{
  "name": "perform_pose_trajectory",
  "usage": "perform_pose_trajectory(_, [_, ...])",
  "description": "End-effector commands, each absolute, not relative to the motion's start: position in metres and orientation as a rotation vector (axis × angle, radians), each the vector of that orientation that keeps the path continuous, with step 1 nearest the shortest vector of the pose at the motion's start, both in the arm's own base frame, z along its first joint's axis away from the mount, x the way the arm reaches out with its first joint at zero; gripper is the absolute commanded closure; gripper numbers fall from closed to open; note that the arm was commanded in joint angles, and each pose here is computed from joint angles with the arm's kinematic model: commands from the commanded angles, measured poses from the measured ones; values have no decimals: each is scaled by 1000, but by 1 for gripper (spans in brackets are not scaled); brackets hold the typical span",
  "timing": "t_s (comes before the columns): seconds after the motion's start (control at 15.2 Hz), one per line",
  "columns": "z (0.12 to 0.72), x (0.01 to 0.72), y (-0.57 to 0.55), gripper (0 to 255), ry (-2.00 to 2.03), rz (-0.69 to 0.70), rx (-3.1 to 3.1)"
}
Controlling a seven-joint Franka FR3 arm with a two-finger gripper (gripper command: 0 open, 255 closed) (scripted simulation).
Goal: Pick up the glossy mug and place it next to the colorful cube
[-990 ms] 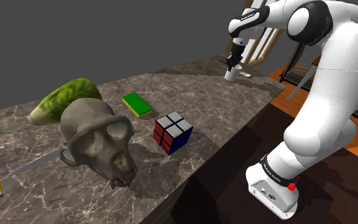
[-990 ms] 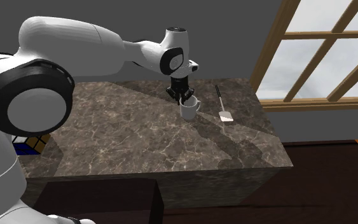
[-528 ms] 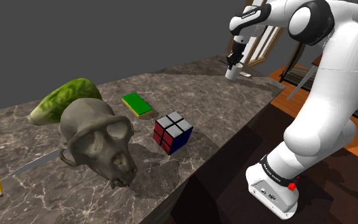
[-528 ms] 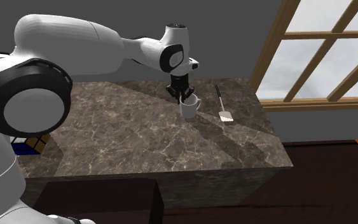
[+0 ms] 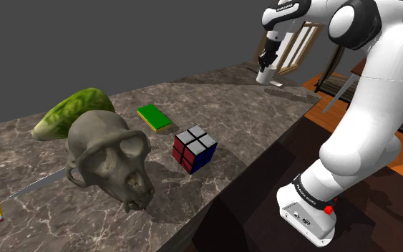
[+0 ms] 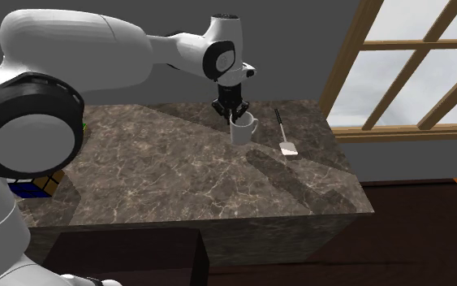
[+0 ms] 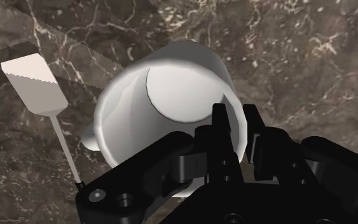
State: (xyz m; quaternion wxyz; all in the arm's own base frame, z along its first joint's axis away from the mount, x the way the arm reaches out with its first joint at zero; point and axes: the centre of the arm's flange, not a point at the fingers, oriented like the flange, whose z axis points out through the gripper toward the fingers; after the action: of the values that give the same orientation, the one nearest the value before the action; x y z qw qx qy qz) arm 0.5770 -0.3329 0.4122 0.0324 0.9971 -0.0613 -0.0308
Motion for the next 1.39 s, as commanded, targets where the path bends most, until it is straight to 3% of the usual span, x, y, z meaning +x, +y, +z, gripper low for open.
perform_pose_trajectory(0.0, [425, 576, -332, 255, -189, -95, 3069])
perform_pose_trajectory(1.32, [530, 576, -332, 255, -189, -95, 3069])
